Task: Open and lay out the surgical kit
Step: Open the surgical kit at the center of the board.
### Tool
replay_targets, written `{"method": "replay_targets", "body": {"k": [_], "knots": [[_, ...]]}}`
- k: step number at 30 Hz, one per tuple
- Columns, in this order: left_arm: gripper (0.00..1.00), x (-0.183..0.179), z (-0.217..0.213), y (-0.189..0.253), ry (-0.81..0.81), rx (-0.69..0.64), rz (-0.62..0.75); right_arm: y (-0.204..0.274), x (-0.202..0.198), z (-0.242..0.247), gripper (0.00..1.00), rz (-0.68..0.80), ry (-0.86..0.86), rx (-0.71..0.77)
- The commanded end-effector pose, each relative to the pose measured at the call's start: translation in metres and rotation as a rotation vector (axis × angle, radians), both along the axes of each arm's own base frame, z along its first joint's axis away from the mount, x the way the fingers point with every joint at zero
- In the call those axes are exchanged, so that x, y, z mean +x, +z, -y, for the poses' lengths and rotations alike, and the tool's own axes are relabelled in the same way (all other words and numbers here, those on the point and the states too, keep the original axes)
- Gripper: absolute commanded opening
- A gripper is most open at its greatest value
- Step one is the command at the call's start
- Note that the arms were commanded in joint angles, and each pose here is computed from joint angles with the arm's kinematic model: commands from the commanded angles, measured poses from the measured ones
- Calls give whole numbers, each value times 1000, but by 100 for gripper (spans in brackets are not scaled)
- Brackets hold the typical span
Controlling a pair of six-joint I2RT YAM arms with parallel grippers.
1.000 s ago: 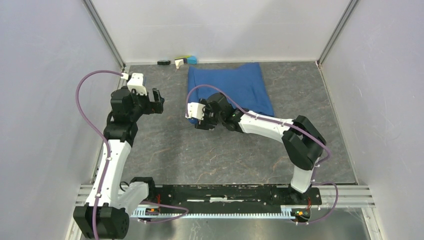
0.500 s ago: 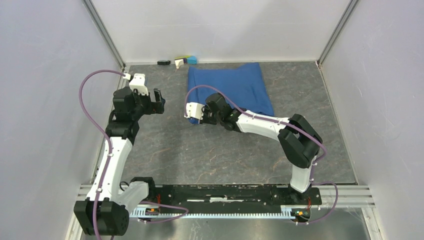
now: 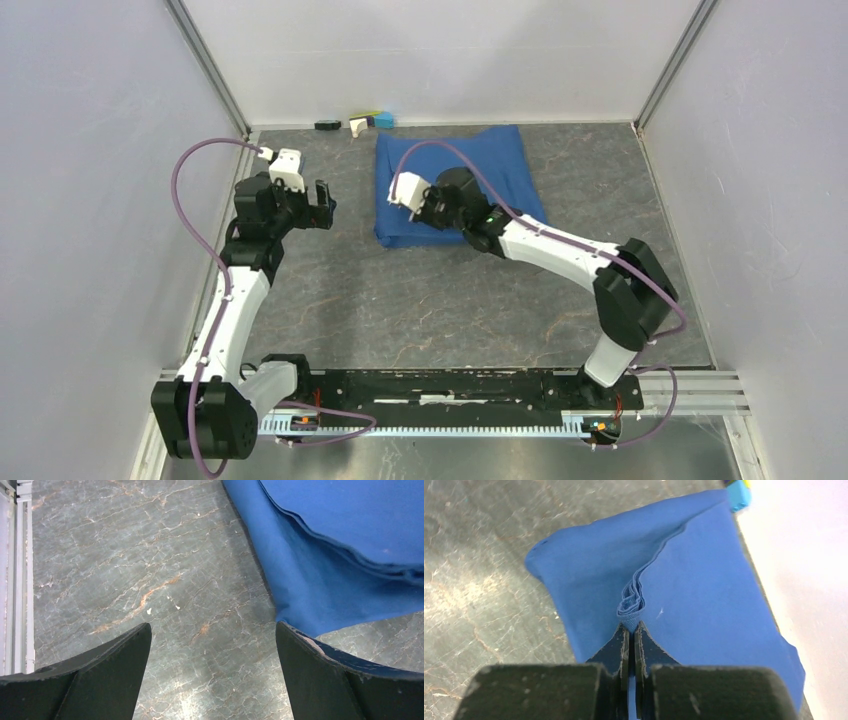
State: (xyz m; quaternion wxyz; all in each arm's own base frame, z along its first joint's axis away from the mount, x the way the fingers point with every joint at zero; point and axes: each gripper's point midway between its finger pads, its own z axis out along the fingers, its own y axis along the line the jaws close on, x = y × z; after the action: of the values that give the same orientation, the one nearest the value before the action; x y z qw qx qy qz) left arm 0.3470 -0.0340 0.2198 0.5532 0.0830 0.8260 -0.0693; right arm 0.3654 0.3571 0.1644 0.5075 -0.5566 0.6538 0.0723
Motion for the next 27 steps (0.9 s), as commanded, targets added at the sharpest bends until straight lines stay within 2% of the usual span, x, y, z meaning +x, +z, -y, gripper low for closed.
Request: {"method": "replay_targets", "body": {"k": [1, 8, 12, 16, 23, 27], "knots": [[100, 11, 6, 20, -53, 20, 94, 49, 12, 23, 0, 1, -73, 194], [100, 15, 11, 24, -73, -2, 106, 63, 36, 85, 0, -52, -231, 363], [100, 17, 17, 24, -98, -25, 100, 76, 51, 156, 0, -4, -401, 454], [100, 18, 23, 23, -125, -53, 98, 67, 44, 239, 0, 24, -582, 507], [100, 24, 37, 18, -187, -102, 76, 40, 8, 412, 0, 108, -977, 418], [100, 29, 43, 14, -211, -121, 55, 18, -26, 498, 16, 117, -1206, 279]]}}
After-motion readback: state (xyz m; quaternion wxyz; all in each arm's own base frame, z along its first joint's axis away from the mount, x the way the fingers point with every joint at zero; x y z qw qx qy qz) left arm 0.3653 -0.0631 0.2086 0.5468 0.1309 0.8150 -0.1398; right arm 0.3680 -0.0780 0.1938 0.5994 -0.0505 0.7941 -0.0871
